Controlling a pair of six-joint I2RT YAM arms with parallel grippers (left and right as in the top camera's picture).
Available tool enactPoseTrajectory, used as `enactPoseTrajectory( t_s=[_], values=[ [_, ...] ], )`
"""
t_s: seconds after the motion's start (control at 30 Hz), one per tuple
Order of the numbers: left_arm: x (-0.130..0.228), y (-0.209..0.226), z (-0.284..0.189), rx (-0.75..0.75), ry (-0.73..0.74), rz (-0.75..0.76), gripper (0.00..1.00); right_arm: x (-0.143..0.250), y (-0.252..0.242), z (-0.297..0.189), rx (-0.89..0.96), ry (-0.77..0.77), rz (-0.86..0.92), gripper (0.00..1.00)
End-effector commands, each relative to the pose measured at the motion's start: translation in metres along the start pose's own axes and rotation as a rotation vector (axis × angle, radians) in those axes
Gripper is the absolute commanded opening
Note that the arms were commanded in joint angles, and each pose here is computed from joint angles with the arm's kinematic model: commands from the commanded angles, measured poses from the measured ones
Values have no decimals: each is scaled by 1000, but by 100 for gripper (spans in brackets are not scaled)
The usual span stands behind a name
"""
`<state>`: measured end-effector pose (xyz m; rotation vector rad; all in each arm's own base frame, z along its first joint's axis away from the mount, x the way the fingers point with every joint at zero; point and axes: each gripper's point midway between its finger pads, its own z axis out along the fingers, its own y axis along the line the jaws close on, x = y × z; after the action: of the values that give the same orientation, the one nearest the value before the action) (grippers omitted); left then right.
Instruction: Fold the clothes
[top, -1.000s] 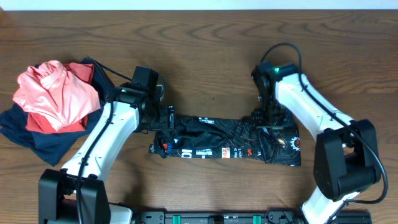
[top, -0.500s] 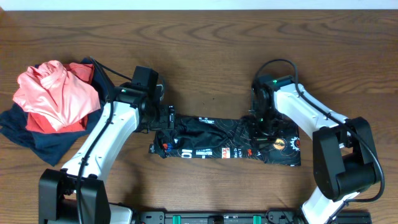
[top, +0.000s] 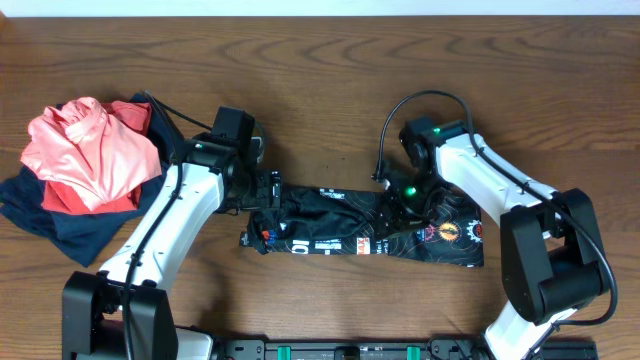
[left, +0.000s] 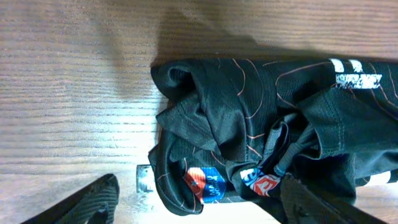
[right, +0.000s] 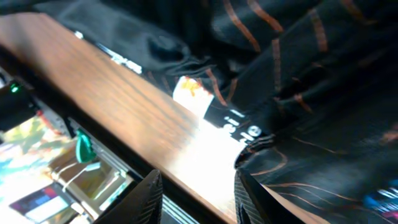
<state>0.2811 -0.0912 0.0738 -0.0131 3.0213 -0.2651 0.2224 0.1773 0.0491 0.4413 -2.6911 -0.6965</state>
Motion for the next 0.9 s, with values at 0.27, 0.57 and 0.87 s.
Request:
enactPoseTrajectory(
  t_s=[0.27,0.57,0.87],
  values=[
    [14,-5,8,45,74,18,99,-15,-25,-91,322,-346,225,45],
    [25,-6,40,74,183,32,100,-3,-31,-99,332,-350,250,50],
    [42,-6,75,104,322,23,100,0,-35,-97,348,-340,257,50]
  ],
)
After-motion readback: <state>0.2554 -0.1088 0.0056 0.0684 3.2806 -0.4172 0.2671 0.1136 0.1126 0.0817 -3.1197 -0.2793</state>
